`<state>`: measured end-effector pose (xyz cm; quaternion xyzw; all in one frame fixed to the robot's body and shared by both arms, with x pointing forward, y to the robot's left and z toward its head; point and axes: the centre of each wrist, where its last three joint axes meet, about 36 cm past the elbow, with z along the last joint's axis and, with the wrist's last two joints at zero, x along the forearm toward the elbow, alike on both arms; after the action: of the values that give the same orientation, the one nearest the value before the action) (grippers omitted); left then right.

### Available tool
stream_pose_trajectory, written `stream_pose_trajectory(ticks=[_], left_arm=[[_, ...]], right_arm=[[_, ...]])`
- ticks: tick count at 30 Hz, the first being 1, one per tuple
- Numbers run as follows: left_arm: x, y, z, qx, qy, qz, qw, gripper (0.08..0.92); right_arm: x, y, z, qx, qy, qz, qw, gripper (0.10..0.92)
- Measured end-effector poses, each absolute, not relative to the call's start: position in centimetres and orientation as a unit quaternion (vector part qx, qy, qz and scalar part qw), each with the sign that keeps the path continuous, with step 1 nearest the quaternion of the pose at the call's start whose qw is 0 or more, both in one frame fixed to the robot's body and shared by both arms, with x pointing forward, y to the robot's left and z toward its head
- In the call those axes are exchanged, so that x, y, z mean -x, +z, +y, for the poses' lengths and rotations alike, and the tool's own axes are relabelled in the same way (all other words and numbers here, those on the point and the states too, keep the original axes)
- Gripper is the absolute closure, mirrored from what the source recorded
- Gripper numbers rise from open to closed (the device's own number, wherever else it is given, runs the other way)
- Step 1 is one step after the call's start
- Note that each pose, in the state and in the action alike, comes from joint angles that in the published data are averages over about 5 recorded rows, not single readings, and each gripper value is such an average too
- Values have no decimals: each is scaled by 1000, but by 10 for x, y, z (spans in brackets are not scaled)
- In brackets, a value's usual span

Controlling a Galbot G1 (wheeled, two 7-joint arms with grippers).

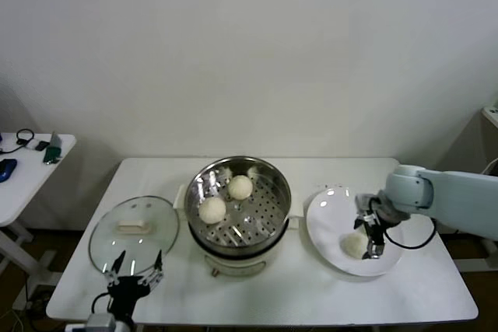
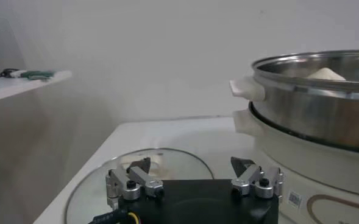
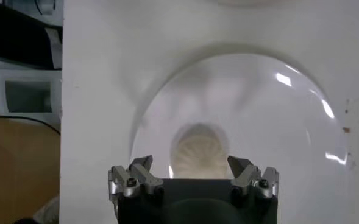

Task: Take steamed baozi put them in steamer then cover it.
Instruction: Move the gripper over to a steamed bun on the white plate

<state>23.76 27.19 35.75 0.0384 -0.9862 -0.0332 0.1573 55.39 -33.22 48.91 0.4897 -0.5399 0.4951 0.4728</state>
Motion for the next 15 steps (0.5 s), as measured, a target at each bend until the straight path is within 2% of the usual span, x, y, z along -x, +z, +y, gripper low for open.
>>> stream_pose_trajectory(ticks=[15], left_arm=[[-243,351,272,-36,-33,-986,162,177]], right_arm=[[-562,454,-345,-465,493,-552,484,200]])
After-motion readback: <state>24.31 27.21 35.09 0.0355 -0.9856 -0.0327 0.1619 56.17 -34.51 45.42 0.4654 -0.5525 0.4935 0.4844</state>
